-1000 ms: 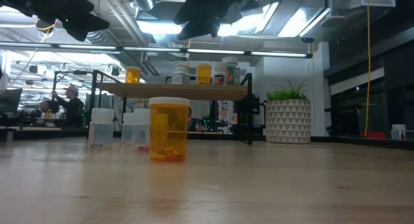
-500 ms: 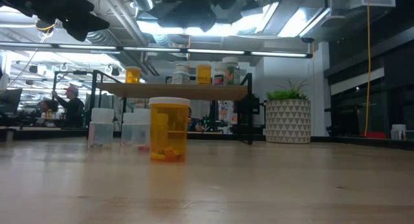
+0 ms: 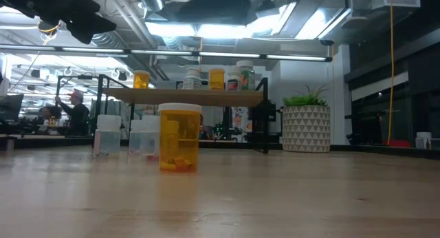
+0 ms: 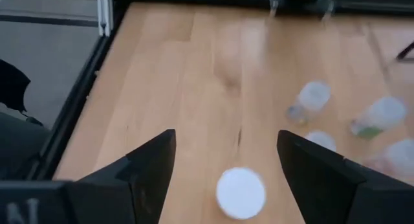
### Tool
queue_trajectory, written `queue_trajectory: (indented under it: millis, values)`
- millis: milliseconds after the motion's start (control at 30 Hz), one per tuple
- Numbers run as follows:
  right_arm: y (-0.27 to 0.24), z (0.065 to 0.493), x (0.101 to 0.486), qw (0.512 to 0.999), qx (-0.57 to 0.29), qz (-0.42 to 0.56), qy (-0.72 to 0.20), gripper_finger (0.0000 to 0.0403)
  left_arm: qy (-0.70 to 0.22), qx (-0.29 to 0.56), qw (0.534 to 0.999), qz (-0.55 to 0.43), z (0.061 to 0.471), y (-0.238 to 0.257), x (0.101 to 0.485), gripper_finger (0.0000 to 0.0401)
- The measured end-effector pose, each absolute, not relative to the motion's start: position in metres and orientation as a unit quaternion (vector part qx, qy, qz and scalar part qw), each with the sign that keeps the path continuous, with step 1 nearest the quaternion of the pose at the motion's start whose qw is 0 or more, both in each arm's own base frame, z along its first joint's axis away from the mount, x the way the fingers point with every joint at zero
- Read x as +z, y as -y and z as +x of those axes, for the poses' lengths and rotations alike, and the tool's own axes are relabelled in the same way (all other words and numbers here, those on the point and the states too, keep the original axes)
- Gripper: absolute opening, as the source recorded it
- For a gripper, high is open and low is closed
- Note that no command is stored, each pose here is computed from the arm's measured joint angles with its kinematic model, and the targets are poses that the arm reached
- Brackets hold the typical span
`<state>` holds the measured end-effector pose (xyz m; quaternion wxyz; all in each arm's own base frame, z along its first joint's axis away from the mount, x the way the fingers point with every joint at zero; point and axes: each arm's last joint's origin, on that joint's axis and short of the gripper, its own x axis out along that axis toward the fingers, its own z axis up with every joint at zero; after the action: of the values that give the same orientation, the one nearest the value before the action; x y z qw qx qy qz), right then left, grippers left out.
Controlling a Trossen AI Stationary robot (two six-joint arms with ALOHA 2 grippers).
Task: Pick and place medicine bottles onto shelf by color
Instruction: Put the orange pill bottle on the shelf
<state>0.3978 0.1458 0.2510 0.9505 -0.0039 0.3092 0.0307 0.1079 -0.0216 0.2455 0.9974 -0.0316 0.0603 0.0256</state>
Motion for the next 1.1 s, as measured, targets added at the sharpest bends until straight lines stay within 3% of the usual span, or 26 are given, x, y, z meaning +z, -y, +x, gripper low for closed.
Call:
queue_trajectory:
  millis: [233, 900, 1100]
  values:
    - [-0.153, 0.41, 0.219, 0.945, 0.021, 0.012, -0.328, 0.0271, -0.06, 0.026, 0.997, -0.032, 0.108, 0.022, 0.246, 0.0243]
    - [-0.148, 0.413, 0.216, 0.942, 0.004, 0.062, -0.33, 0.0272, -0.06, 0.026, 0.997, -0.032, 0.108, 0.022, 0.245, 0.0243]
    - [-0.146, 0.41, 0.212, 0.934, -0.012, 0.061, -0.353, 0.0302, -0.06, 0.026, 0.997, -0.032, 0.108, 0.022, 0.246, 0.0243]
